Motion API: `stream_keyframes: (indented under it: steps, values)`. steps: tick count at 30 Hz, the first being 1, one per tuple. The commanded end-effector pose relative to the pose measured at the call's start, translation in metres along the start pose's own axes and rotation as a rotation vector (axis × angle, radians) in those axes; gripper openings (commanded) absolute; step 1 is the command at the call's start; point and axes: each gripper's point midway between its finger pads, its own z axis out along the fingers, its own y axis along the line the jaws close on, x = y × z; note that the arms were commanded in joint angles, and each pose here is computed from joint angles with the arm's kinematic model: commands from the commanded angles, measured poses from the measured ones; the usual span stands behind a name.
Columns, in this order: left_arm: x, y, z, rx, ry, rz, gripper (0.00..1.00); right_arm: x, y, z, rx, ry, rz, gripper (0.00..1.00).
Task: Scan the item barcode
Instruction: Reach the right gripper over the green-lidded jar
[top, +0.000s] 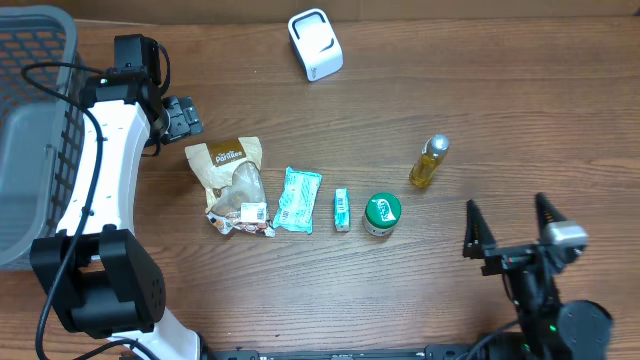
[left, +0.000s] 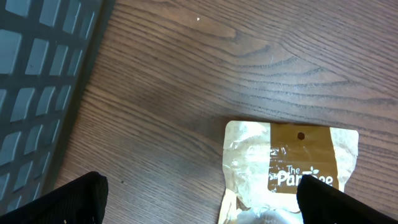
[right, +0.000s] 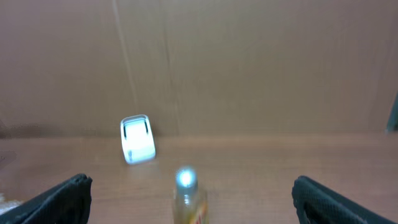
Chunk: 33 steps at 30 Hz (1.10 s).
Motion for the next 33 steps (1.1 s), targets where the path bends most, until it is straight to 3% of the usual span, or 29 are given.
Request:
stream_keyframes:
  steps: [1,6,11,17,27,30,33]
  values:
    - [-0.004,0.001,-0.008,-0.004,-0.027,0.003,1.00,-0.037,0.003,-0.003,0.006,0.020,0.009,1.00]
    - [-0.005,0.001,-0.008,-0.004,-0.027,0.002,1.00,-0.079,0.007,0.005,0.021,0.191,0.080,1.00]
    - [-0.004,0.001,-0.008,-0.004,-0.027,0.003,1.00,-0.077,0.013,0.009,0.032,0.498,0.155,1.00]
    - [-0.005,0.001,-0.008,-0.004,-0.027,0.002,1.00,-0.058,0.039,0.024,-0.093,0.834,0.276,1.00]
    - [-0.004,-0.001,-0.009,-0.002,-0.028,0.007,0.99,-0.004,0.074,0.077,-0.309,1.142,0.525,1.00]
    - [-0.004,-0.001,-0.009,-0.002,-0.028,0.007,1.00,0.011,0.072,0.085,-0.262,1.212,0.590,0.91]
    - [-0.004,-0.001,-0.009,-0.002,-0.027,0.008,1.00,0.037,0.060,0.092,-0.049,1.293,0.622,0.85]
